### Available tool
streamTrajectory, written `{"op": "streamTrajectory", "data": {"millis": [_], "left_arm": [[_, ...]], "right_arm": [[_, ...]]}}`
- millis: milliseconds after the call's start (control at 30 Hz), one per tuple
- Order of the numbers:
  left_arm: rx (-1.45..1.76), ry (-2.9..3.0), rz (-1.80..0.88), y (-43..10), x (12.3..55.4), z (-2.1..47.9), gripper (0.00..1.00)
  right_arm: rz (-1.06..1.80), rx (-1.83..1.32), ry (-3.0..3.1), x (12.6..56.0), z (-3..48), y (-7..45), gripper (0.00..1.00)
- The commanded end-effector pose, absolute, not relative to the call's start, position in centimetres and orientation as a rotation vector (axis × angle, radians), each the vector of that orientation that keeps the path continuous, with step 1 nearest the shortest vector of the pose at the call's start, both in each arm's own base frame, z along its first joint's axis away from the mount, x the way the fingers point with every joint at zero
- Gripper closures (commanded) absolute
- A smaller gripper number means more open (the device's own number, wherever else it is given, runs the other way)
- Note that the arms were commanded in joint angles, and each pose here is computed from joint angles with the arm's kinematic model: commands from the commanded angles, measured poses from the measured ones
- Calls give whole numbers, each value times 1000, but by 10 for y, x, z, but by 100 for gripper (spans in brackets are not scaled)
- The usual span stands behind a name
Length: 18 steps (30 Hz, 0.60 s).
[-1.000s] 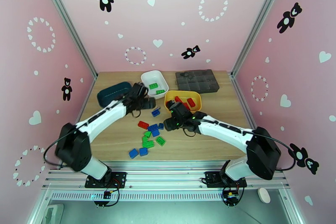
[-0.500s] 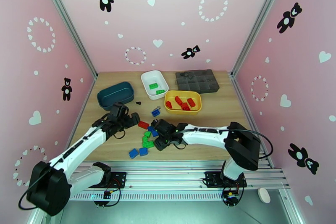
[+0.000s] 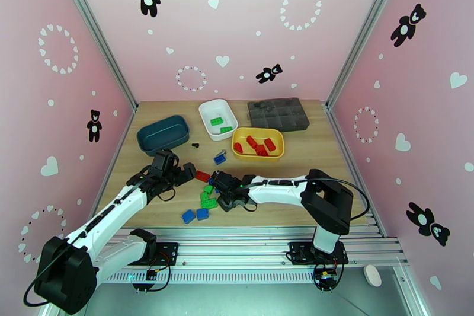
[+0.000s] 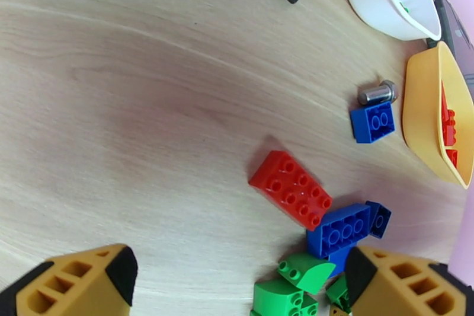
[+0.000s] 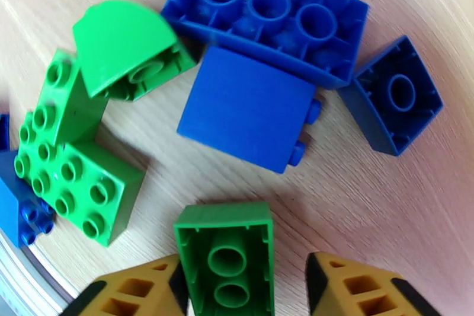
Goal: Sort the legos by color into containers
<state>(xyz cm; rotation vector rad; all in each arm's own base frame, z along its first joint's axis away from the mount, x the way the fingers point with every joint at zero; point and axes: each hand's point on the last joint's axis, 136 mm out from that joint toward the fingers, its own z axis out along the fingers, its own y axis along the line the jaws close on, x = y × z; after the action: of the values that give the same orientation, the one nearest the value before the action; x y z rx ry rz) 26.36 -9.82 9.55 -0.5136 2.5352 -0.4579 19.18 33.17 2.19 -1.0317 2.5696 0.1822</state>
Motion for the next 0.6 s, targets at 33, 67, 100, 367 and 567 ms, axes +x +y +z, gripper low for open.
{"op": "streamTrajectory", "data": {"millis": [33, 67, 100, 367, 567], "left_arm": [[-520, 2519, -512, -104, 269, 100, 2], [-520, 2517, -519, -104, 271, 101, 2], [-519, 2515, -529, -106, 272, 102, 2], [-475, 2500, -671, -130, 290, 120, 1], [-408, 2435, -836, -160, 325, 160, 1]], "right_arm": [[142, -1028, 2572, 193, 25, 331, 65], [144, -1032, 2569, 193, 27, 331, 68], [140, -1031, 2569, 193, 28, 330, 70], [163, -970, 2505, 204, 68, 325, 71], [273, -849, 2455, 244, 109, 329, 74]]}}
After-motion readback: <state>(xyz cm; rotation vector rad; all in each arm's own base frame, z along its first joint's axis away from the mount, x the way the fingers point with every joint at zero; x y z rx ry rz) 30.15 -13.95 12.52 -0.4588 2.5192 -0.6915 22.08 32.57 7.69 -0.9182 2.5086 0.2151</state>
